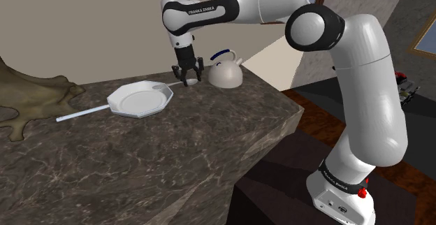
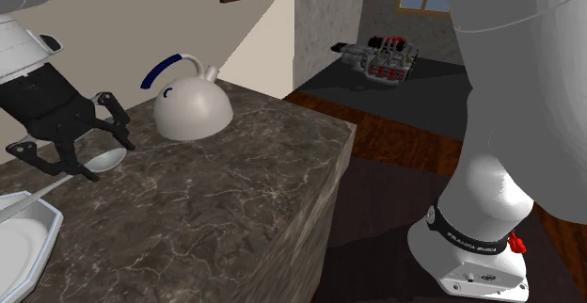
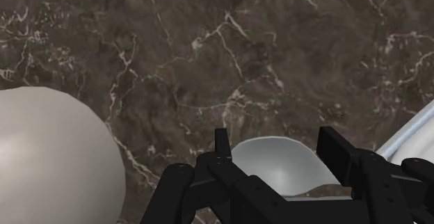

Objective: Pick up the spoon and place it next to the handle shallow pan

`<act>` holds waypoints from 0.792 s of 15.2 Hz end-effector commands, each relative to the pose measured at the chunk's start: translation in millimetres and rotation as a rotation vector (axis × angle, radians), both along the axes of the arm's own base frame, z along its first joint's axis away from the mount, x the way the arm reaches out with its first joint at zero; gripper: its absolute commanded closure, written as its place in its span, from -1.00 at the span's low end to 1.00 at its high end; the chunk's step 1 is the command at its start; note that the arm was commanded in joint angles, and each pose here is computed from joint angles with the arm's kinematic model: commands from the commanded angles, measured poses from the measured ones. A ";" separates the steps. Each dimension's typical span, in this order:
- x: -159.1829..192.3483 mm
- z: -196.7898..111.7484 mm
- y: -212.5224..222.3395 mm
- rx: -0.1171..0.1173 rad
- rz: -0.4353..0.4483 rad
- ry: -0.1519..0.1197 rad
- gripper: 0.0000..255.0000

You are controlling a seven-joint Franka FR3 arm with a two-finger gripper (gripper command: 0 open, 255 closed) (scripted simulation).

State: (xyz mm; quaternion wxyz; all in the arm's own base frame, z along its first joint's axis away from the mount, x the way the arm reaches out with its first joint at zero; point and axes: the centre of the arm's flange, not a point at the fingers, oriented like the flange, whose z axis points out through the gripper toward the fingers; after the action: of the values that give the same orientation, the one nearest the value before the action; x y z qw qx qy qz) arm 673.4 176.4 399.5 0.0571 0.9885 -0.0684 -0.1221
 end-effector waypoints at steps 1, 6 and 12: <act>0.0 -10.6 0.3 0.000 0.000 -0.001 1.00; 0.0 -37.0 0.3 0.000 0.000 -0.001 1.00; 0.0 -55.1 0.3 0.000 0.000 -0.001 1.00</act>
State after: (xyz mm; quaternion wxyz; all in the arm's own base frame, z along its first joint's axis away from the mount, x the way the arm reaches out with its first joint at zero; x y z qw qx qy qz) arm 673.3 177.7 346.6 0.0565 0.9887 -0.0679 -0.1212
